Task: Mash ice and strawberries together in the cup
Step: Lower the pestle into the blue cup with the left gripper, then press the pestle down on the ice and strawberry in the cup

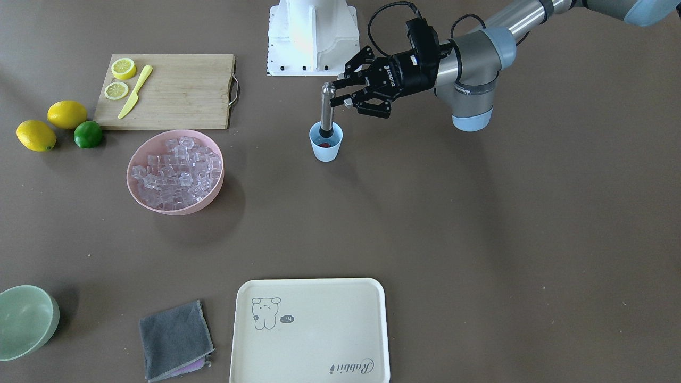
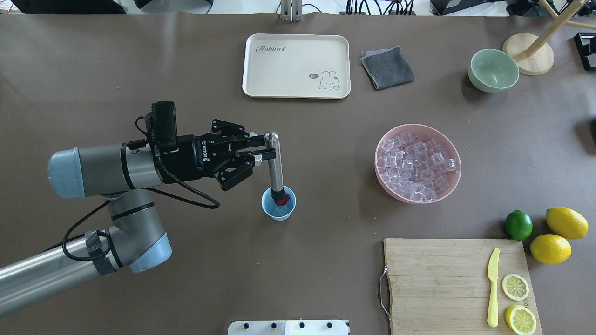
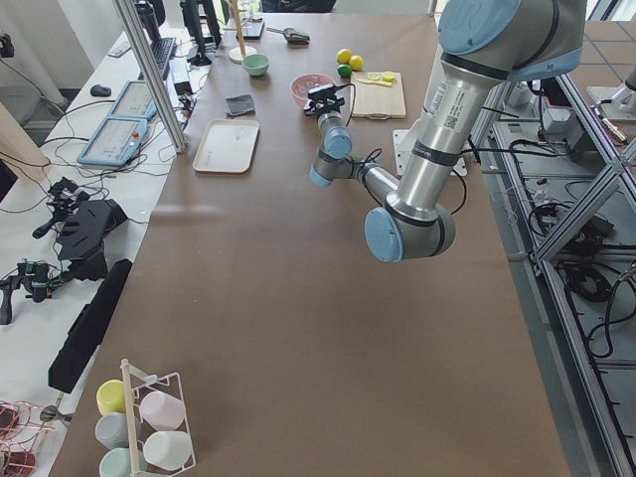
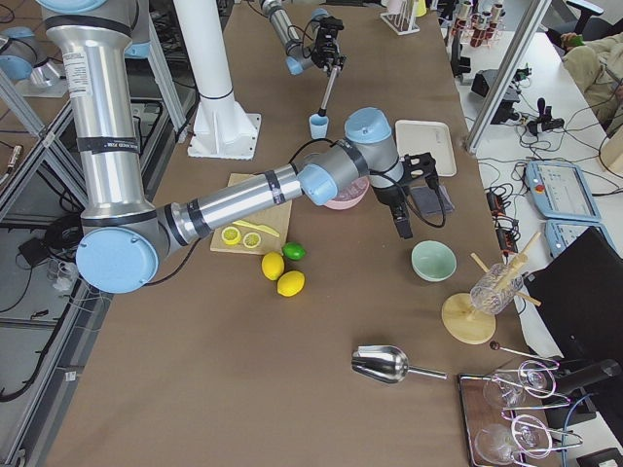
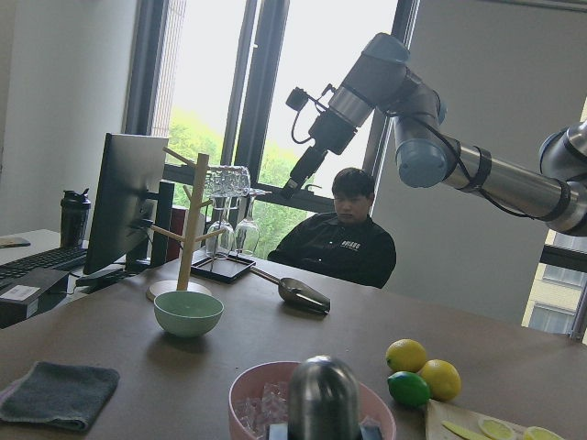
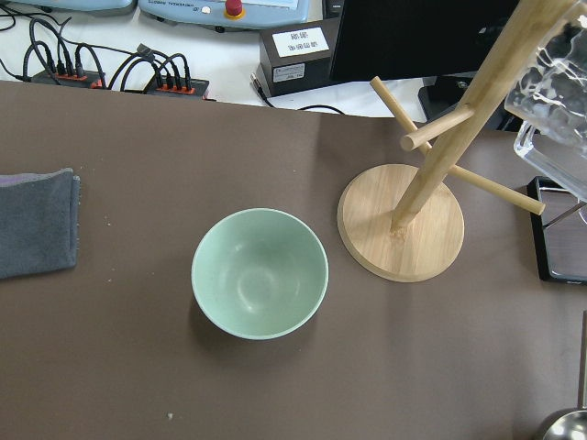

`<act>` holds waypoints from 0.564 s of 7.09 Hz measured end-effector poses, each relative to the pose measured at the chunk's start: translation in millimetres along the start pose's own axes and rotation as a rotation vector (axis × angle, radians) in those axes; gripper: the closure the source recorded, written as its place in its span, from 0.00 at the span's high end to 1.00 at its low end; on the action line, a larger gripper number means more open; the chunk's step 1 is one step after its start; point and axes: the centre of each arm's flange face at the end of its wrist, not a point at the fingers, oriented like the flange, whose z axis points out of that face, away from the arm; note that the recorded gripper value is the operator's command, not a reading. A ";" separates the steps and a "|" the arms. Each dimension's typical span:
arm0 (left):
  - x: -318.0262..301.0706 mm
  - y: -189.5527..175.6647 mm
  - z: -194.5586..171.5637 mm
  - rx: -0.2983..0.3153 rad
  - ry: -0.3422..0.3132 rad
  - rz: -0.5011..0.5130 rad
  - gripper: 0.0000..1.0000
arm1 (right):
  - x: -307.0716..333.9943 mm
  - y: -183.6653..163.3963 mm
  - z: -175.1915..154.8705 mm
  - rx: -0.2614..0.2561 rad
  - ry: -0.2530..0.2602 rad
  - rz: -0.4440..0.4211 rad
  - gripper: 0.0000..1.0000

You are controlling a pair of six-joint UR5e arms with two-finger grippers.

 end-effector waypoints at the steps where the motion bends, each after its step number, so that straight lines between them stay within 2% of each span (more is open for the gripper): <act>1: 4.5 4.1 1.6 0.003 -0.002 -0.006 0.00 | 1.1 1.9 0.2 -0.001 0.000 0.001 1.00; 4: 5.2 11.0 -1.3 -0.005 -0.011 -0.012 0.00 | 7.2 12.3 1.4 0.009 -0.006 -0.005 1.00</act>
